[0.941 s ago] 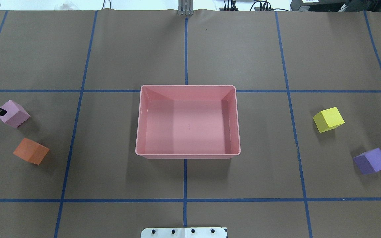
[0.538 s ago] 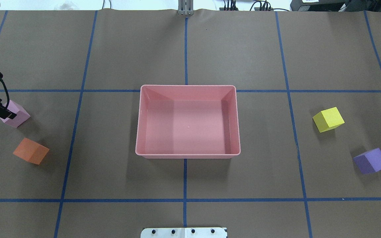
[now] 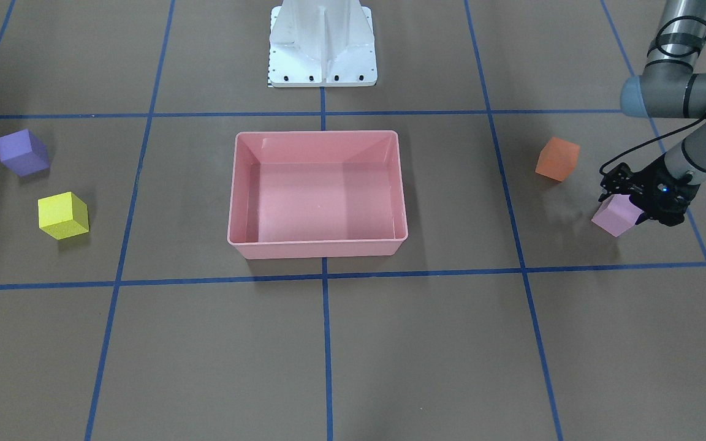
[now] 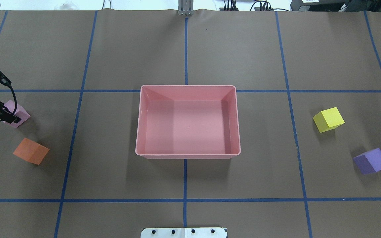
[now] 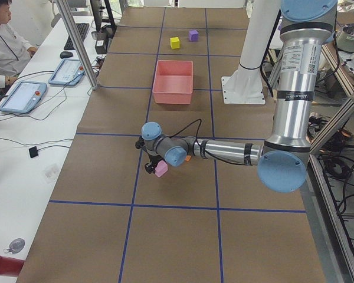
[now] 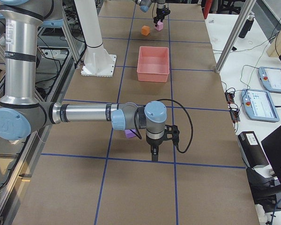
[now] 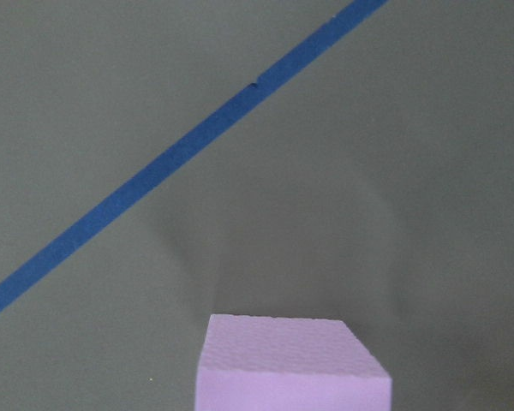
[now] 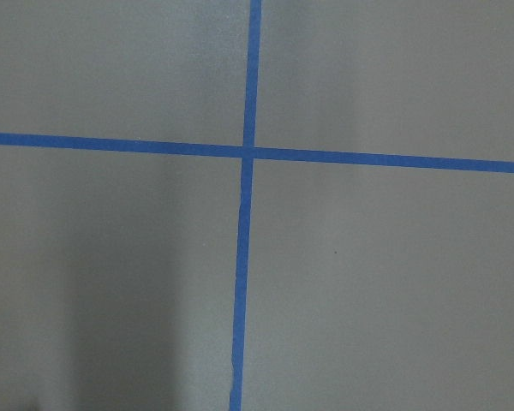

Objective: Place blocks into pink bin with both arms
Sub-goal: 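Carry the pink cube with the left gripper into the pink bin and release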

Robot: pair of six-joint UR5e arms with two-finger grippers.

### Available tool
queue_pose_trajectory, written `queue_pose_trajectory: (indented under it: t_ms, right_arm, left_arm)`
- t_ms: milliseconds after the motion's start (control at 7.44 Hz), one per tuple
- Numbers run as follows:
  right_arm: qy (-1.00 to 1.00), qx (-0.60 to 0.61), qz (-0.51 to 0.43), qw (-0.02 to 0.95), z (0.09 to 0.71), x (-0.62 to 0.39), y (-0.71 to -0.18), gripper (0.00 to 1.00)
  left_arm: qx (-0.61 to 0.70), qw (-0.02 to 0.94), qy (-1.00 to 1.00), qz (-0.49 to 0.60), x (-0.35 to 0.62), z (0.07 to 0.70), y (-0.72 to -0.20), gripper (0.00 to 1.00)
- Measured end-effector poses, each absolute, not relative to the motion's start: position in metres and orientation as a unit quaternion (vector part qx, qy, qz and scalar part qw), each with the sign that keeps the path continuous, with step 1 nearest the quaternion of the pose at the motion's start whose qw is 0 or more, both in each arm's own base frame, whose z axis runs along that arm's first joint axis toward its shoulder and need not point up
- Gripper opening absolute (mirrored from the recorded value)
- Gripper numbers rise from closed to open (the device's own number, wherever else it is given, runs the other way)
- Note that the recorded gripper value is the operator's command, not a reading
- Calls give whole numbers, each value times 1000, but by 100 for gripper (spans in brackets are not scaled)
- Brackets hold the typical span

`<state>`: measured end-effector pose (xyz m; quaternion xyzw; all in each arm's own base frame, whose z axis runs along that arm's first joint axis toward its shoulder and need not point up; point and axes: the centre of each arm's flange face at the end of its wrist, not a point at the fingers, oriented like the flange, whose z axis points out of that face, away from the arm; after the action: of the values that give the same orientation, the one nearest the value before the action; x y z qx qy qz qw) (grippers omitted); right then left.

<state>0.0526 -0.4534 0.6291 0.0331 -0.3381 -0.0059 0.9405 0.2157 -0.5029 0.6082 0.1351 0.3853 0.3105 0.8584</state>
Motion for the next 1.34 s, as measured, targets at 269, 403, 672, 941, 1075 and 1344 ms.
queue_pose_trajectory:
  t_ms: [269, 403, 672, 941, 1075, 1344]
  right_arm:
    - [-338, 34, -6, 940, 629, 53, -453, 100]
    - [-339, 34, -6, 940, 629, 53, -453, 100]
    - [-339, 35, -9, 940, 628, 52, -454, 100]
    - [-342, 49, -20, 938, 623, 46, -457, 100]
    - [-347, 58, -26, 936, 619, 43, -458, 100]
    - [-354, 62, -34, 932, 617, 37, -460, 100]
  left_arm:
    - [147, 856, 394, 301, 223, 579, -514, 19]
    - [148, 861, 407, 266, 231, 547, -527, 19]
    - [126, 867, 462, 140, 256, 458, -553, 20]
    - [72, 842, 532, 56, 314, 346, -553, 20]
    - [43, 828, 559, 30, 357, 290, -541, 21]
    - [15, 822, 569, -6, 435, 207, -510, 53]
